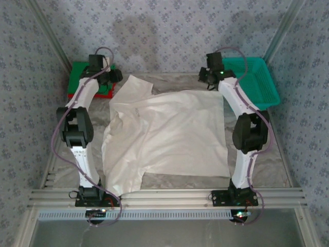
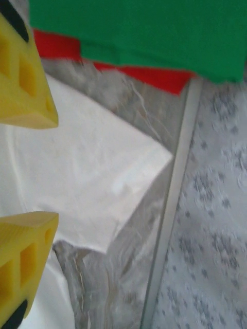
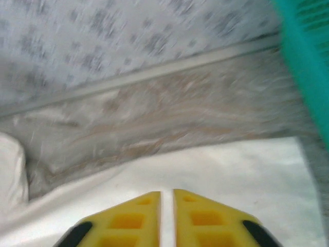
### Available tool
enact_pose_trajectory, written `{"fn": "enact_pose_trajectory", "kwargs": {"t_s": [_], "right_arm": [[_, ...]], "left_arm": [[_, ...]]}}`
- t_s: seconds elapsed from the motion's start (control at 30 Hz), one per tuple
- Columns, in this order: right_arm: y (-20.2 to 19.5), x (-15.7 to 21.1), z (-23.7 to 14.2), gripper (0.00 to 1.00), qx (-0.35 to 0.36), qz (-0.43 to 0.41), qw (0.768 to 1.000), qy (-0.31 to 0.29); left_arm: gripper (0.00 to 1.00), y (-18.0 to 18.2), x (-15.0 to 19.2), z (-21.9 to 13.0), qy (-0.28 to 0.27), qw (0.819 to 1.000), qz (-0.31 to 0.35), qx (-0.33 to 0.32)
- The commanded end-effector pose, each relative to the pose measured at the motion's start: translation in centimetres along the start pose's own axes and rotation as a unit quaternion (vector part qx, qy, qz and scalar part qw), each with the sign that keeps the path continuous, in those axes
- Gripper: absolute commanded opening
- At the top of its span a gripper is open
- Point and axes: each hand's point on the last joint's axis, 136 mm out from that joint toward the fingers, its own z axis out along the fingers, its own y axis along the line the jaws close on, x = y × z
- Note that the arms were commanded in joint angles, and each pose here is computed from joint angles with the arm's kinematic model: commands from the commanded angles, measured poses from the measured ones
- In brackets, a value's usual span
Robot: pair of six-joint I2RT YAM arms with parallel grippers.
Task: Fold and stack the t-shirts
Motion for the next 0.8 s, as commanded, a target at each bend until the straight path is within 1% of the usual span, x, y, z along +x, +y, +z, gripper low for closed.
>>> {"fn": "enact_pose_trajectory", "kwargs": {"t_s": [0.0,0.03,0.1,0.23,0.27,0.33,0.4,0.5,0.6,0.7,0.77], "right_arm": [[0.4,5.7,5.0,0.0,-0.013,0.027,0.996,0.082],[0.1,6.6,5.9,0.0,-0.01,0.036,0.995,0.091],[-0.3,7.5,6.9,0.0,-0.005,0.043,0.995,0.094],[-0.7,8.3,8.3,0.0,0.006,0.055,0.994,0.095],[-0.8,8.5,8.5,0.0,0.006,0.058,0.994,0.098],[-0.7,9.1,8.8,0.0,-0.002,0.069,0.992,0.105],[-0.6,10.0,8.8,0.0,-0.009,0.081,0.991,0.103],[-0.7,11.9,9.1,0.0,-0.012,0.111,0.988,0.105],[-1.5,13.8,10.2,0.0,0.002,0.128,0.984,0.121],[-2.3,14.7,11.5,0.0,0.012,0.147,0.981,0.13],[-2.7,14.7,12.1,0.0,0.014,0.155,0.979,0.13]], "left_arm": [[0.4,0.7,5.7,4.6,0.097,0.995,-0.006,0.01],[0.39,0.2,5.3,5.1,0.095,0.995,-0.002,0.013],[0.39,0.1,6.1,6.3,0.105,0.994,0.0,0.014],[0.39,0.0,7.0,8.3,0.122,0.992,0.001,0.017],[0.37,0.0,7.2,8.8,0.124,0.992,0.002,0.019],[0.3,-0.5,7.7,10.0,0.134,0.99,0.0,0.035],[0.3,-0.8,8.0,11.1,0.138,0.989,-0.007,0.049],[0.28,-0.9,8.0,12.9,0.134,0.989,-0.026,0.056],[0.22,-0.5,7.7,14.7,0.126,0.989,-0.064,0.053],[0.21,-0.1,7.2,16.6,0.109,0.986,-0.111,0.057],[0.2,-0.3,6.3,17.7,0.091,0.984,-0.135,0.065]]}}
